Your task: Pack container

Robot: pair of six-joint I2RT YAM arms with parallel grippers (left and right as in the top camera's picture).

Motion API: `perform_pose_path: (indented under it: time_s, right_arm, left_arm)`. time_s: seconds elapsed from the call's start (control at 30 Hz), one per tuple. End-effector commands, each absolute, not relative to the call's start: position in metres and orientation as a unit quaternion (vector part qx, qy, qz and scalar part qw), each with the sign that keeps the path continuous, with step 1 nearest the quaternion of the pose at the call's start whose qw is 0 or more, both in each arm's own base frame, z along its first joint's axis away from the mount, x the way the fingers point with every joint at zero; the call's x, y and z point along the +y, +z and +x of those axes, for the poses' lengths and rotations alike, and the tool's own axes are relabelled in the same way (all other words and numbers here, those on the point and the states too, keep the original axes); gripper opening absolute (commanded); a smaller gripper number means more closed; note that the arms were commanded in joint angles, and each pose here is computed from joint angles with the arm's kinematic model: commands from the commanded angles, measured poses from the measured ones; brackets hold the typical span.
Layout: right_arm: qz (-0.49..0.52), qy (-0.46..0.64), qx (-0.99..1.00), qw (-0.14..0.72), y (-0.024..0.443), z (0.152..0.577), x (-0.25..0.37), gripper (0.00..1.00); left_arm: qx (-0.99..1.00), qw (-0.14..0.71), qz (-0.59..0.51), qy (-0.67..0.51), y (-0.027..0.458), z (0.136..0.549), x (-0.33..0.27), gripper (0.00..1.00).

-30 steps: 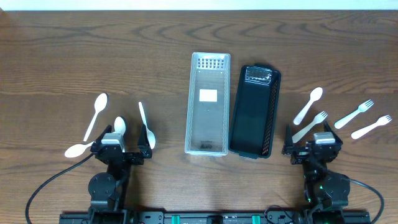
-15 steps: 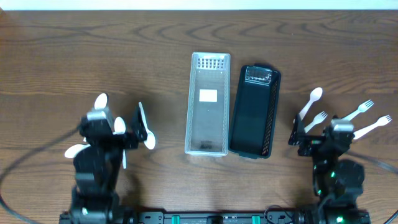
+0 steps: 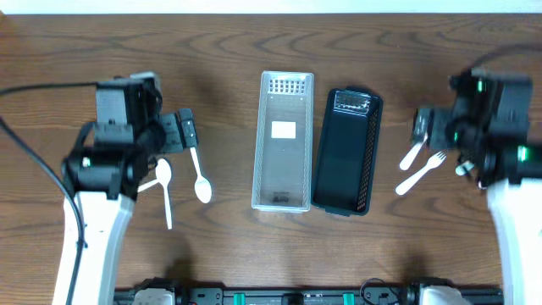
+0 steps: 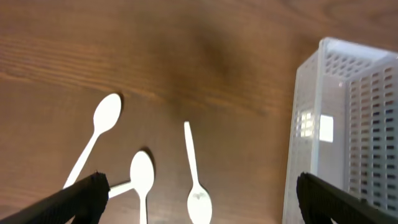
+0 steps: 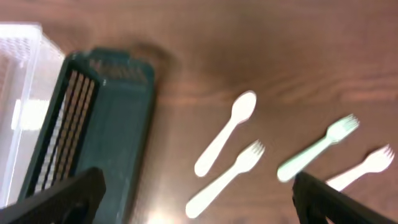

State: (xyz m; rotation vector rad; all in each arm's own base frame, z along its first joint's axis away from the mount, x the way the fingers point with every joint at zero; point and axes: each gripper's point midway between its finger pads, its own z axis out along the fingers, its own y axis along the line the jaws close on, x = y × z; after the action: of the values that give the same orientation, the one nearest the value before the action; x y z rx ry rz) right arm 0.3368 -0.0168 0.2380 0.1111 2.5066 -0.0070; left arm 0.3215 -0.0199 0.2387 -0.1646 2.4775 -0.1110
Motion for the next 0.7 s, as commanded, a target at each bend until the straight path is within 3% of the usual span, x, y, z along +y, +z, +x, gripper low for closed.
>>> perform_pose_path:
  time_s: [0.0, 0.07, 0.1, 0.13, 0.2, 0.3, 0.43, 0.57, 0.67]
  right_arm:
    - [0.035, 0.004, 0.957, 0.289, 0.238, 0.354, -0.017, 0.96]
    - [0.037, -0.001, 0.96, 0.279, 0.228, 0.363, -0.02, 0.47]
    - [0.038, -0.004, 0.961, 0.274, 0.222, 0.367, -0.021, 0.27]
    - [0.039, -0.006, 0.963, 0.267, 0.216, 0.37, -0.022, 0.19]
    - [0.039, -0.006, 0.968, 0.249, 0.201, 0.376, -0.023, 0.15]
    - [0.04, -0.005, 0.977, 0.208, 0.17, 0.383, -0.023, 0.01]
    - [0.04, -0.004, 0.987, 0.156, 0.131, 0.387, -0.023, 0.01]
    - [0.043, -0.002, 0.993, 0.113, 0.099, 0.387, -0.023, 0.01]
    - [0.042, 0.004, 0.995, 0.094, 0.085, 0.387, -0.021, 0.01]
  left_arm:
    - [0.943, 0.326, -0.043, -0.052, 0.248, 0.324, -0.026, 0.98]
    - [0.943, 0.326, -0.043, -0.052, 0.248, 0.324, -0.025, 0.98]
    - [0.943, 0.326, -0.044, -0.051, 0.248, 0.324, -0.025, 0.98]
    - [0.943, 0.325, -0.043, -0.051, 0.248, 0.324, -0.025, 0.98]
    - [0.944, 0.323, -0.044, -0.051, 0.247, 0.324, -0.025, 0.99]
    - [0.946, 0.318, -0.044, -0.051, 0.244, 0.325, -0.025, 0.82]
    - [0.948, 0.312, -0.044, -0.05, 0.241, 0.324, -0.025, 0.63]
    - [0.948, 0.312, -0.044, -0.05, 0.241, 0.324, -0.025, 0.38]
    - [0.948, 0.312, -0.044, -0.05, 0.241, 0.324, -0.025, 0.28]
